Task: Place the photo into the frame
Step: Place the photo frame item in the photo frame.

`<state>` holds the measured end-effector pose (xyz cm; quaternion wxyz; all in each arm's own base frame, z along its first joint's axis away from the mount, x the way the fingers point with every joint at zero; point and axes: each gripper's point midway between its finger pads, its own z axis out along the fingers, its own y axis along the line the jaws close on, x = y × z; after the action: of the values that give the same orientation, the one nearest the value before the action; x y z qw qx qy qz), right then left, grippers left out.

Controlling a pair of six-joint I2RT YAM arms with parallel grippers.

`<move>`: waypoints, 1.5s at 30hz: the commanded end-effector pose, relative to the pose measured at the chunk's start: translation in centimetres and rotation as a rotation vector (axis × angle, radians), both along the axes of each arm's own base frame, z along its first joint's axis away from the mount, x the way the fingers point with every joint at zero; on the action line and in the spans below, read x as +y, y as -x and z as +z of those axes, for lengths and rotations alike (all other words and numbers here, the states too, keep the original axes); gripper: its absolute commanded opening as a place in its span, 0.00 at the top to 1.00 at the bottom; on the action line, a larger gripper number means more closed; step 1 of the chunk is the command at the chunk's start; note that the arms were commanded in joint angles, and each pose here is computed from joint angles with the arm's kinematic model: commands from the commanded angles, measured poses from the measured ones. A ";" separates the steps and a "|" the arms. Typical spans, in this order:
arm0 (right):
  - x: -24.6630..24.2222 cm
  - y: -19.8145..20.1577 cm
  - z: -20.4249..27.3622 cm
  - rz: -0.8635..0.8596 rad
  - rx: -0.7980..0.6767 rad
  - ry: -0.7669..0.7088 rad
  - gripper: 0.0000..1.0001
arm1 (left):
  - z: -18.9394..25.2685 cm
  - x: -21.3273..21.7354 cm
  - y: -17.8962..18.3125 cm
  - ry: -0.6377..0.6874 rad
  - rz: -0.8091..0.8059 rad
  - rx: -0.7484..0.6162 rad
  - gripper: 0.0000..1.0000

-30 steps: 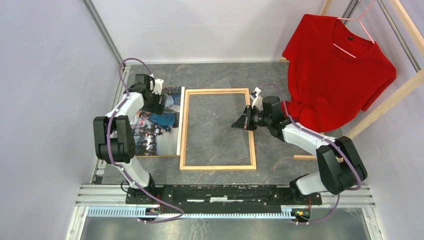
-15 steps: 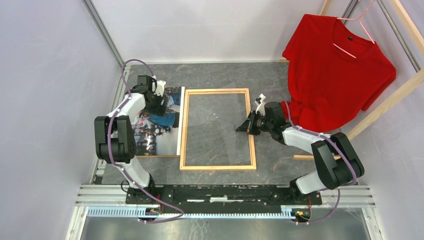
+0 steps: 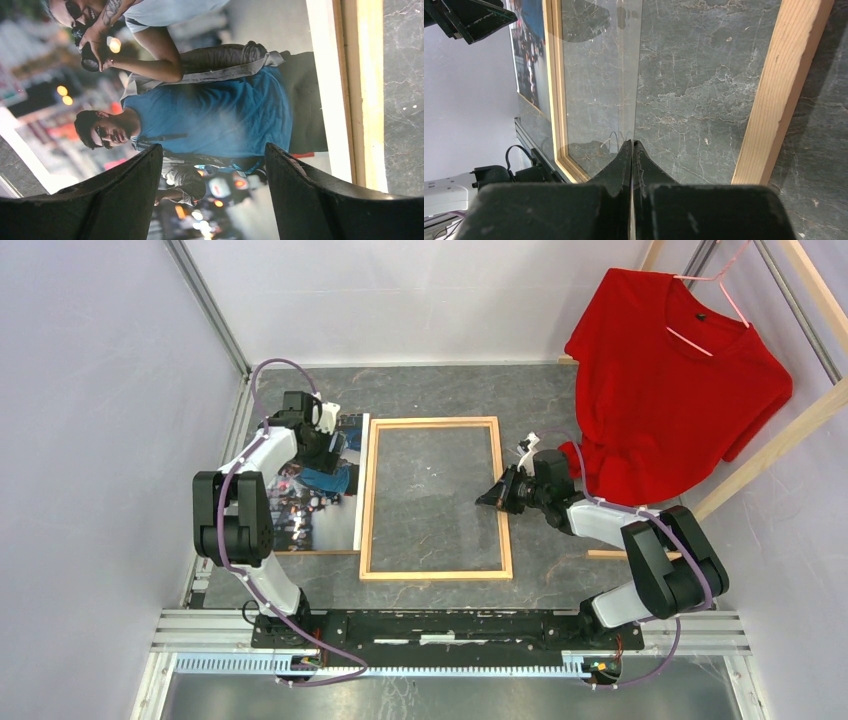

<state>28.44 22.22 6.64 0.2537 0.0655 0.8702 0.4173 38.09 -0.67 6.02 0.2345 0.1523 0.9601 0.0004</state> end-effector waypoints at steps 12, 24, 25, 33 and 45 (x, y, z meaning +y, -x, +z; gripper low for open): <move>-0.4 -1.0 1.5 -0.044 -0.072 -0.022 1.00 | -0.3 -0.5 -0.3 0.012 -0.002 -0.009 0.20; -0.6 -0.5 1.1 -0.043 -0.060 -0.022 1.00 | -0.4 -0.5 -0.5 0.008 -0.003 -0.013 0.19; -0.6 -0.6 1.1 -0.046 -0.059 -0.021 1.00 | -0.4 -0.5 -0.5 0.006 -0.003 -0.013 0.19; -0.7 -0.4 1.1 -0.053 -0.063 -0.029 1.00 | -0.5 -0.5 -0.4 0.006 -0.003 -0.011 0.20; 0.2 -1.2 3.7 -0.030 -0.166 -0.092 1.00 | -2.2 -2.5 0.4 -0.003 -0.052 0.019 0.20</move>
<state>28.26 21.62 6.74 0.2712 0.0824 0.8614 0.4214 37.47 -1.77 4.81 0.2229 0.1675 0.9603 -0.0019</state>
